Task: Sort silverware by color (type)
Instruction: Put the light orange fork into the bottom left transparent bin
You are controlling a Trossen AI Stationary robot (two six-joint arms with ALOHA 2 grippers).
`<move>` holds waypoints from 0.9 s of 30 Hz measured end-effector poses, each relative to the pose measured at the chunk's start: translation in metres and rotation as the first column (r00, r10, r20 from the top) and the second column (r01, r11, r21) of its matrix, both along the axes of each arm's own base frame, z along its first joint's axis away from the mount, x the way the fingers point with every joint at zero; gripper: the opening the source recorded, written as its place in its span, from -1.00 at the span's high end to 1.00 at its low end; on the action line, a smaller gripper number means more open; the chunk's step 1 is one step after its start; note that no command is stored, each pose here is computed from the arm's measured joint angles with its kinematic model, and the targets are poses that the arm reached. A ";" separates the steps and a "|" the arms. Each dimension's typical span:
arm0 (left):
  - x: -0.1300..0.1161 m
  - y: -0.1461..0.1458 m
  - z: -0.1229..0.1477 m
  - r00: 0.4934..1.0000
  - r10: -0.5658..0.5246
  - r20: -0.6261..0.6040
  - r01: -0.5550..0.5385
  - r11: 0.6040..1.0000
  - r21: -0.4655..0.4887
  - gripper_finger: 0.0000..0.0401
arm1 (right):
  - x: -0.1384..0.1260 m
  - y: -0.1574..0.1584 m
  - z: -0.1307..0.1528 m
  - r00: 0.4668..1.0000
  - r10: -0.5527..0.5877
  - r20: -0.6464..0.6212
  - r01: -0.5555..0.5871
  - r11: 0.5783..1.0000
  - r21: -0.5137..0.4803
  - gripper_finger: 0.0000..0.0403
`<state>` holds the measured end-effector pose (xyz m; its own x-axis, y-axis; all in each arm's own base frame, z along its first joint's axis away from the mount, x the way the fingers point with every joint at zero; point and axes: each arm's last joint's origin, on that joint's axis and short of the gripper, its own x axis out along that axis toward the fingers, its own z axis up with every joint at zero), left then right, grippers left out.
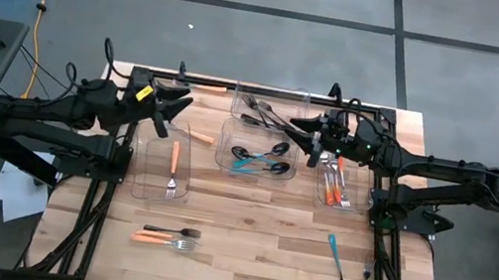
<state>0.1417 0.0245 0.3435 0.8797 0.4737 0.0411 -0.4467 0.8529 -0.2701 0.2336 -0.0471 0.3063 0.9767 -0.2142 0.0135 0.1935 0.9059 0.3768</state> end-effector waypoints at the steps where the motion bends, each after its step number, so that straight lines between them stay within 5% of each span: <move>1: 0.000 0.000 0.000 1.000 0.000 -0.002 0.000 1.000 0.004 0.31 | 0.000 0.000 0.000 1.000 0.000 0.000 0.000 1.000 0.002 0.02; 13: 0.002 0.001 -0.001 0.999 0.039 -0.033 -0.037 0.998 0.042 0.30 | 0.000 0.000 0.000 1.000 0.000 -0.001 0.000 1.000 -0.001 0.02; 19: 0.006 0.010 -0.006 0.993 0.106 -0.042 -0.108 0.994 -0.030 0.30 | 0.000 -0.001 -0.001 0.999 -0.045 -0.006 0.045 0.999 0.000 0.02; 27: 0.017 0.040 -0.001 0.911 0.049 -0.409 -0.136 0.973 -0.185 0.30 | -0.001 -0.003 -0.001 0.996 -0.094 -0.007 0.094 0.996 0.001 0.02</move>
